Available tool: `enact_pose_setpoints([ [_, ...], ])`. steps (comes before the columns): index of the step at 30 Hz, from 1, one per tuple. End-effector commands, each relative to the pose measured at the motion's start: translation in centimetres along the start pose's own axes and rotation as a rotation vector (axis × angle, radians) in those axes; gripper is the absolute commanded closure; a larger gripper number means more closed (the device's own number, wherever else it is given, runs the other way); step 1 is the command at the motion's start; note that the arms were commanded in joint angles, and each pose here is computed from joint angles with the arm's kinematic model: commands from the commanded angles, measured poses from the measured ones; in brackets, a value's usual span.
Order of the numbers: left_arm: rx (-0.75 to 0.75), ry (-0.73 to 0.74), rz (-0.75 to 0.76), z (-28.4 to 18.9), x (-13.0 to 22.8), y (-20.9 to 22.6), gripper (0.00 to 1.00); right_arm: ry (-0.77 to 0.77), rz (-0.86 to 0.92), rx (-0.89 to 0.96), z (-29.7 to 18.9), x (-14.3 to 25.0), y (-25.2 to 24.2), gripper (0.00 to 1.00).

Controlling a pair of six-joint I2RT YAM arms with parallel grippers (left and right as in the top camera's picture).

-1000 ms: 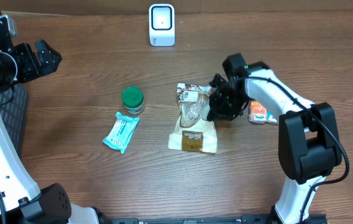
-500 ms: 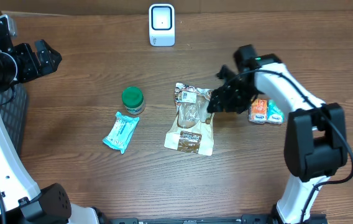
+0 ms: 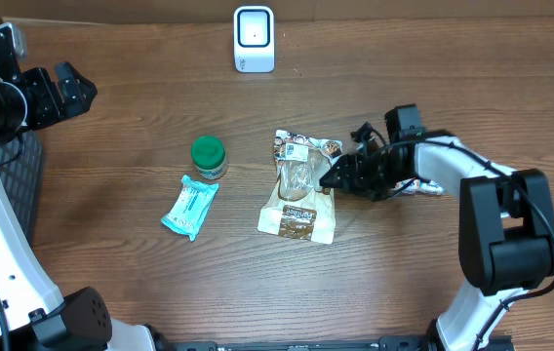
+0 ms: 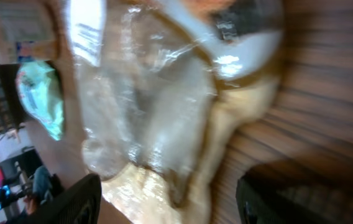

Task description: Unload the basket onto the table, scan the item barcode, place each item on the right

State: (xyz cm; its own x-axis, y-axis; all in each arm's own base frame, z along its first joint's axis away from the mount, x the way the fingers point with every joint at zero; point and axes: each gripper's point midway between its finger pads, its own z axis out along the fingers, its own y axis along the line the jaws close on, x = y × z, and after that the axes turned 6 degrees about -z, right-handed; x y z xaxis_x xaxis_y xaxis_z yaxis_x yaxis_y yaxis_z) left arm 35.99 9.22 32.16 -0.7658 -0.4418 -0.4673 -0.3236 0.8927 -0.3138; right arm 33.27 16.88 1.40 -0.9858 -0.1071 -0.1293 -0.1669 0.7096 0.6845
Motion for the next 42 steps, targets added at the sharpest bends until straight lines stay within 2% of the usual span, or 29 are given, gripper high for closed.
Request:
enact_pose_setpoints([
  [1,0.012,-0.019,0.028,-0.6,-0.2,-0.5,0.0,0.066,0.125,0.102,4.5,3.7,-2.1,0.32],
  [6,0.012,-0.019,0.028,-0.6,-0.2,-0.5,0.0,0.015,0.057,0.071,8.7,3.8,0.8,0.32],
  [8,0.012,-0.019,0.028,-0.6,-0.2,-0.5,0.0,0.009,0.04,0.093,10.2,4.0,1.3,0.35],
  [10,0.012,-0.019,0.028,-0.6,-0.2,-0.5,0.0,0.016,0.004,0.098,11.4,4.4,1.6,0.46],
  [12,0.012,-0.019,0.028,-0.6,-0.2,-0.5,0.0,0.019,-0.013,0.095,12.0,4.6,1.8,0.71],
  [13,0.012,-0.019,0.028,-0.6,-0.2,-0.5,0.0,0.015,-0.017,0.093,12.0,4.5,1.9,0.74],
  [16,0.012,-0.019,0.028,-0.6,-0.2,-0.5,0.0,-0.008,-0.037,0.058,12.0,3.8,2.5,0.73],
  [21,0.012,-0.019,0.028,-0.6,-0.2,-0.5,0.0,-0.057,-0.084,-0.002,11.8,2.0,4.1,0.61],
  [26,0.012,-0.019,0.028,-0.6,-0.2,-0.5,0.0,-0.079,-0.139,-0.032,12.1,0.6,6.2,0.59],
  [34,0.012,-0.019,0.028,-0.6,-0.2,-0.5,0.0,-0.086,-0.234,-0.072,13.5,1.1,9.2,0.58],
  [35,0.012,-0.019,0.028,-0.6,-0.2,-0.5,0.0,-0.087,-0.24,-0.074,13.5,1.1,9.3,0.59],
  [38,0.012,-0.019,0.028,-0.6,-0.2,-0.5,0.0,-0.081,-0.227,-0.066,13.4,1.1,8.9,0.75],
  [42,0.012,-0.02,0.028,-0.6,-0.2,-0.5,0.0,-0.068,-0.213,-0.09,12.5,0.9,8.1,0.89],
])
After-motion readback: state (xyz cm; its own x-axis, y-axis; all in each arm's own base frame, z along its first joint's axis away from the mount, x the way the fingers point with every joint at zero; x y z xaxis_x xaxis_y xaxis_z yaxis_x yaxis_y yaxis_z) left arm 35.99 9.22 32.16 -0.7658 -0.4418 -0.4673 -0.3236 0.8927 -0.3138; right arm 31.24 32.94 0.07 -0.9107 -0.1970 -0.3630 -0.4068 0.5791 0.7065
